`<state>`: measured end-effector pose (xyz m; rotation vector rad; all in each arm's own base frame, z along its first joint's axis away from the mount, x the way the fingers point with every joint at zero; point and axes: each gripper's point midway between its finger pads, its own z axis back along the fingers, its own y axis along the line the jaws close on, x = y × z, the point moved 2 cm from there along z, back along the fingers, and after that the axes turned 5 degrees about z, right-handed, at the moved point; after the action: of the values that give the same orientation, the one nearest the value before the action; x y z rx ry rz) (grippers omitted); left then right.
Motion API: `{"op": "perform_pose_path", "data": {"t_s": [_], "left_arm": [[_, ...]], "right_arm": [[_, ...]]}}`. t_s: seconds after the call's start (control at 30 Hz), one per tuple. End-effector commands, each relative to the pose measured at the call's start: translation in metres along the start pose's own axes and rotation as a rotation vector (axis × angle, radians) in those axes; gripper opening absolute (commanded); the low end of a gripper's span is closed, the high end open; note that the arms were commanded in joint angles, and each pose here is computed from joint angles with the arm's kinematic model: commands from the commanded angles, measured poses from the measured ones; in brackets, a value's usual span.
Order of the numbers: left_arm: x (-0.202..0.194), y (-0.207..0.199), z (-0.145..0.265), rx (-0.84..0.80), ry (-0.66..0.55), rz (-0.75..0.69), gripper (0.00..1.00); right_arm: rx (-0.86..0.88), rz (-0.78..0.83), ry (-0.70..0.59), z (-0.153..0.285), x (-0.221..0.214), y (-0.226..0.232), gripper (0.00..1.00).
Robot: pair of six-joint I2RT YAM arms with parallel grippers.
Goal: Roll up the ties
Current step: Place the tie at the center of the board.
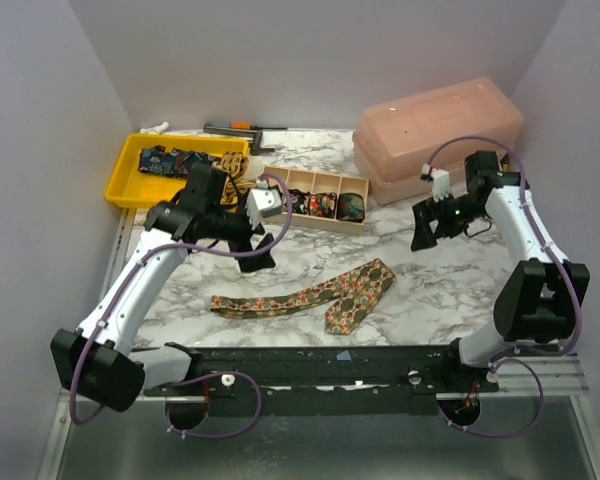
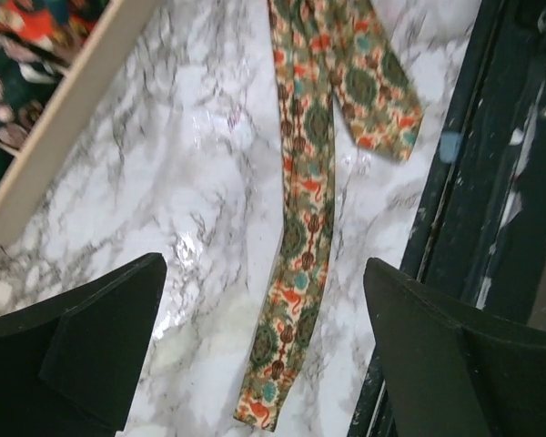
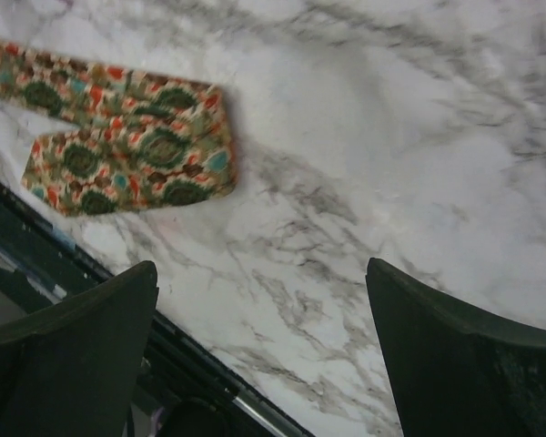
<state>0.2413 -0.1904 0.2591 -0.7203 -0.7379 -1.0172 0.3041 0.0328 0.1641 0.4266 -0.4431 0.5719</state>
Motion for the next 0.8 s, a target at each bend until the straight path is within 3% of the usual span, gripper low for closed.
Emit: {"op": "perform_pose_path", "data": {"t_s": [0.0,0.13,0.4,0.77], "left_arm": [[-0.09,0.008,0.002,0.067,0.151,-0.116,0.9],[-0.119,0.019,0.009,0.138,0.172,0.035,0.87],[-0.128,0.064,0.048,0.3,0.135,0.456,0.84],[-0.161,0.062,0.062,0.399,0.204,0.524,0.88]], "right_arm": [[0.051,0.242,0.091,-0.016,-0.024,0.052,0.97],[0.062,0.529,0.102,-0.047,-0.022,0.104,0.94],[0.199,0.961,0.165,-0.116,-0.036,0.188,0.87],[0.334,1.087,0.242,-0.168,-0.072,0.221,0.83]]}}
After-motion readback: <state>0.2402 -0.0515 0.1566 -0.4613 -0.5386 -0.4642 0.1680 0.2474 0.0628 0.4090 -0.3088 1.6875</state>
